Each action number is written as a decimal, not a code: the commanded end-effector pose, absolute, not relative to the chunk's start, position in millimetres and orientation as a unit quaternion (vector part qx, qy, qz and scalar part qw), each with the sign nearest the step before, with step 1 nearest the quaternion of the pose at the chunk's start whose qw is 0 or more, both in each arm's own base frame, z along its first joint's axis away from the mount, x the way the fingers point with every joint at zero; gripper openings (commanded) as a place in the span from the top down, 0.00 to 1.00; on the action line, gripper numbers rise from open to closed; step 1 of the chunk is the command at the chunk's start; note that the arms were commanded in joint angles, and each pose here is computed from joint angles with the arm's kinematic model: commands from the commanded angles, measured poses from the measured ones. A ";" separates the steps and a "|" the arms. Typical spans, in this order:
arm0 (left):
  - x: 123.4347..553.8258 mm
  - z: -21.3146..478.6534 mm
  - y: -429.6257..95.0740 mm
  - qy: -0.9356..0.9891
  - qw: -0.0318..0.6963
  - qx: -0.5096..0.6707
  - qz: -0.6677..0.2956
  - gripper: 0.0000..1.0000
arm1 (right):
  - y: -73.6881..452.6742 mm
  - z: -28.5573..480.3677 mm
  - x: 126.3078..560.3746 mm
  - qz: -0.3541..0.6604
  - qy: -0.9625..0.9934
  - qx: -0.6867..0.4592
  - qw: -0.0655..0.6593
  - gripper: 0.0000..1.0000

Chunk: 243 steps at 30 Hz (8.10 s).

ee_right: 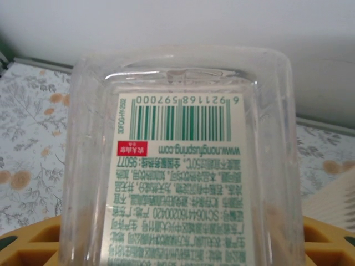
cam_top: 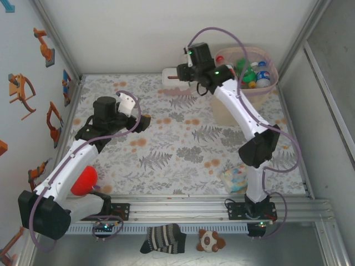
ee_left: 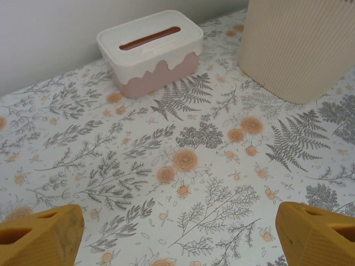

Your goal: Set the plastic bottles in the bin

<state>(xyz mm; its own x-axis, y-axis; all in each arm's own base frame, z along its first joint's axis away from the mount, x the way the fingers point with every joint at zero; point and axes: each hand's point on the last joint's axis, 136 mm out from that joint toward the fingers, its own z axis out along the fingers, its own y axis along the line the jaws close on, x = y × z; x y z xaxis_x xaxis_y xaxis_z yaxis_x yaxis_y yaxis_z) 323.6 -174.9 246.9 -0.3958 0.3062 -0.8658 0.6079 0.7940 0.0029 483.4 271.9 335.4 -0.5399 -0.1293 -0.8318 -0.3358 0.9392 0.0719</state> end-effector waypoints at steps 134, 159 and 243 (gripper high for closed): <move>325.8 259.5 -172.3 0.813 0.489 0.276 -0.155 0.11 | 33.5 422.0 471.9 -0.032 0.821 0.026 0.569 0.63; 327.9 253.7 -171.6 0.817 0.483 0.277 -0.148 0.11 | 45.1 299.6 512.9 0.009 0.910 0.005 0.416 0.65; 393.1 85.7 -6.8 0.828 0.560 -0.004 0.029 0.04 | -30.4 88.2 392.3 -0.055 0.823 0.059 0.563 0.01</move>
